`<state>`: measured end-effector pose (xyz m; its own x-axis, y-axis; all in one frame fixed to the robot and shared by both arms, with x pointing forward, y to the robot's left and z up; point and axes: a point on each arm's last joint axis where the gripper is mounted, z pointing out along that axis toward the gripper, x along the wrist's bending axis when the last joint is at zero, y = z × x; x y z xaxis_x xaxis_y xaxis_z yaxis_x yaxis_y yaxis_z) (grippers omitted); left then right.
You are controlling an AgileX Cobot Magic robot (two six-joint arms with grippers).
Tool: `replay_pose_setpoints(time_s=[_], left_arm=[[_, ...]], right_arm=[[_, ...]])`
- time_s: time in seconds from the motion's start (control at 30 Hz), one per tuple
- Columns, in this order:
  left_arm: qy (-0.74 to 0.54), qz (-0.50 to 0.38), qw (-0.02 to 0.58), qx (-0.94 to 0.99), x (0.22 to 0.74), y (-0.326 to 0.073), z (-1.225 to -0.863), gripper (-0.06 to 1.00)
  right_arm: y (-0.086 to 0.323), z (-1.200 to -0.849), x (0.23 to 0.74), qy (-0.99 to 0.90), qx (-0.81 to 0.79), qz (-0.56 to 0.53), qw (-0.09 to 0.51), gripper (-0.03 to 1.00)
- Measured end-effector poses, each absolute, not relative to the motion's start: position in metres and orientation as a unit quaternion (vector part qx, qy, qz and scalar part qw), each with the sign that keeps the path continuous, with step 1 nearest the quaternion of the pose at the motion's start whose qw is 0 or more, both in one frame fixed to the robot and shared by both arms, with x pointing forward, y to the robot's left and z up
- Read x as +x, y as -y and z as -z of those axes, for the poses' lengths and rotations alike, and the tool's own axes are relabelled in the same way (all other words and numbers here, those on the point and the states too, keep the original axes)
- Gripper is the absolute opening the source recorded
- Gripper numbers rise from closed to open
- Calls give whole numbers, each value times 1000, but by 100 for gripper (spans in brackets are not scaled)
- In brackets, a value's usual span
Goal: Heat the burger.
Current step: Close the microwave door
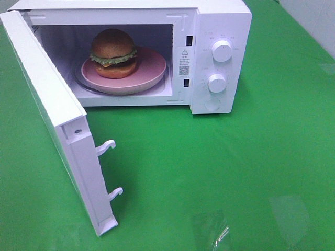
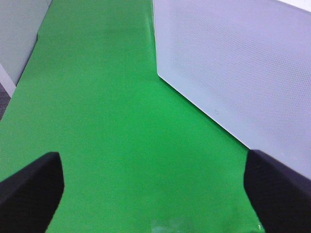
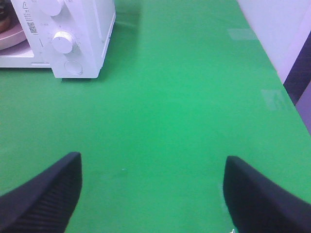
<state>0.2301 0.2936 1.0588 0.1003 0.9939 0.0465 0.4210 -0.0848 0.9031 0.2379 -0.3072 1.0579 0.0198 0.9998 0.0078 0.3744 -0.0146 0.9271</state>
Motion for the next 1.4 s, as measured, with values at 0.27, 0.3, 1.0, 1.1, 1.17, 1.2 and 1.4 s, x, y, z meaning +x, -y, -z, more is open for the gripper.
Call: replay_pose_setpoints(time_s=[0.27, 0.3, 1.0, 1.1, 1.17, 1.2, 1.4], left_arm=[[-540, -406, 411, 612, 232, -294, -1070, 60], [-535, -415, 418, 605, 237, -295, -1074, 52], [-538, -445, 429, 573, 350, -301, -1092, 0], [-536, -452, 433, 566, 359, -301, -1087, 0], [-534, -459, 436, 561, 367, -302, -1078, 0], [-530, -470, 442, 551, 373, -303, -1068, 0], [-523, -490, 448, 534, 382, -305, -1037, 0]], right_arm=[[307, -1058, 238, -579, 594, -394, 397, 76], [307, -1058, 238, -579, 594, -394, 397, 76], [307, -1058, 238, -579, 594, -394, 397, 76], [307, -1058, 238, -579, 594, -394, 397, 76], [307, -1058, 238, -579, 594, -394, 397, 76], [307, -1058, 238, -579, 594, -394, 397, 76], [307, -1058, 238, -579, 594, -394, 397, 76]])
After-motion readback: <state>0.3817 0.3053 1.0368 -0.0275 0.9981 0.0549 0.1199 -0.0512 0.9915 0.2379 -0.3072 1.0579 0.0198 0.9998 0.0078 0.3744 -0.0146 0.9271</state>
